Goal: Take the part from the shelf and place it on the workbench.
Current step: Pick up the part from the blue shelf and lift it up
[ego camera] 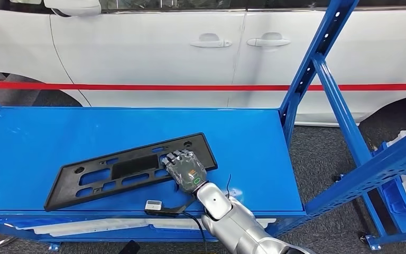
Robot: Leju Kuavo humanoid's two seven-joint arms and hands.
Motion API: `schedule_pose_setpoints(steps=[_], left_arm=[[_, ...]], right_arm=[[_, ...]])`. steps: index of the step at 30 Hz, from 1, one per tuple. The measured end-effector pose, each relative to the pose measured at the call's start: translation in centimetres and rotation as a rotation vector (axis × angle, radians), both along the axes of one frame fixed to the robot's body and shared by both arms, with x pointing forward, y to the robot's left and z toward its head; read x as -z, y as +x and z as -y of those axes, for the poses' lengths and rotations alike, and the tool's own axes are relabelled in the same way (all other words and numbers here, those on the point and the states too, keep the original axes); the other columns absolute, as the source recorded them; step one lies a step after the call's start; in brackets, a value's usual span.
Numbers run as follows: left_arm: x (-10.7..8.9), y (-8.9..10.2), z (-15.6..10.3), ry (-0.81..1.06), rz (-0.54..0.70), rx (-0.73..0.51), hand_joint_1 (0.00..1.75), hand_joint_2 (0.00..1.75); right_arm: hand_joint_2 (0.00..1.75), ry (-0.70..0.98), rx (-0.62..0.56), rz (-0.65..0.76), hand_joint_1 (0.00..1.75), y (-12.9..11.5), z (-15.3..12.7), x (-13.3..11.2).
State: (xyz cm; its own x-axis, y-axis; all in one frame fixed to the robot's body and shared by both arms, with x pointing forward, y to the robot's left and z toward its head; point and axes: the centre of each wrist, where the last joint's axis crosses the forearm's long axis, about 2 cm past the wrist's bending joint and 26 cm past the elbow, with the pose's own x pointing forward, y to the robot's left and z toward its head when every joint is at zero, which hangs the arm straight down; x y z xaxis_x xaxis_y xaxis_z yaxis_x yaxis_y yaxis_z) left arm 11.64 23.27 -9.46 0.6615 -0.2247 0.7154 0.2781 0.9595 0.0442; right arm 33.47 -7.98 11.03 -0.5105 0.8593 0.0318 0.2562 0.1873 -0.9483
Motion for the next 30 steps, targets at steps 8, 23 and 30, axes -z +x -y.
schedule_pose_setpoints(steps=[8,23,30], left_arm=[[0.2,-0.7,0.0,-0.010,0.006,-0.032,0.00,0.00],[0.6,-2.2,-0.8,-0.017,0.027,-0.073,0.00,0.44],[0.7,-2.8,-1.0,-0.021,0.027,-0.080,0.00,0.00]], right_arm=[[1.75,0.333,-0.081,-0.016,1.75,0.3,0.4,-2.0],[1.75,0.908,-0.264,-0.012,1.75,-1.3,0.1,-9.2],[1.75,0.960,-0.342,-0.001,1.75,-2.3,0.6,-10.4]])
